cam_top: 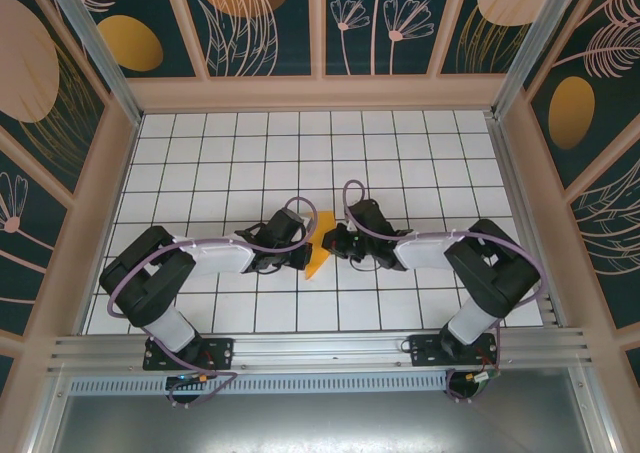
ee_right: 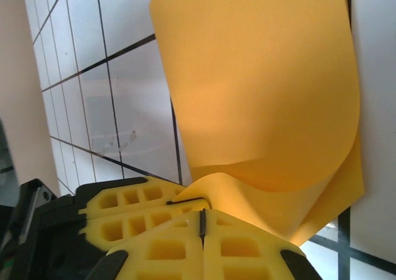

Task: Fold a paper plane with a square sheet of paper (pick it up from the middle)
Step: Third fold the triangle at the center of the table.

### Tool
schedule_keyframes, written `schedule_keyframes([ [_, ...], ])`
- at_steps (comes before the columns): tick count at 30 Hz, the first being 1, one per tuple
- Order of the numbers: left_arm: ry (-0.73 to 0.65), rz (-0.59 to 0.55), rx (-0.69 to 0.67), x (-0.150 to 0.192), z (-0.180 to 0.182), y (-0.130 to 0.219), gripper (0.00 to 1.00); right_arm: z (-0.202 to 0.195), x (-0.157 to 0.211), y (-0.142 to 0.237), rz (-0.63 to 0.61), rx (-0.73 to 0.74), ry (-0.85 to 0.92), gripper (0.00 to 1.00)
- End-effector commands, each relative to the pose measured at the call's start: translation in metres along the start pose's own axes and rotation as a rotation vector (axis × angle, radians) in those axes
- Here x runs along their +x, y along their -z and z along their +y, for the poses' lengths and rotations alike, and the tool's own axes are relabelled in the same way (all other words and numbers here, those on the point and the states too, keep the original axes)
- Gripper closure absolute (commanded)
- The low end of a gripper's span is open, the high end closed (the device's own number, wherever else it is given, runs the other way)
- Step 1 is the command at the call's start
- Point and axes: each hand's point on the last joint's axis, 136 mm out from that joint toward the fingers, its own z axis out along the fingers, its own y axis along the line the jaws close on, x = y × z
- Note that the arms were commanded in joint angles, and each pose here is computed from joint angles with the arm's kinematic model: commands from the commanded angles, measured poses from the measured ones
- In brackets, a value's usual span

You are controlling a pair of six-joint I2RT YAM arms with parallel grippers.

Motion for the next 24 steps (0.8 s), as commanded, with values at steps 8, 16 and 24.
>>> schedule_keyframes([
  [8, -0.001, 0.054, -0.017, 0.013, 0.005, -0.007, 0.95, -0.051, 0.009, -0.006, 0.02, 0.163, -0.017, 1.0],
  [16, -0.002, 0.059, -0.015, 0.014, 0.005, -0.007, 0.95, -0.01, -0.02, 0.011, -0.032, 0.033, 0.034, 0.98],
  [24, -0.002, 0.06, -0.015, 0.014, 0.005, -0.007, 0.95, -0.038, -0.02, -0.001, -0.021, 0.1, -0.006, 0.99],
])
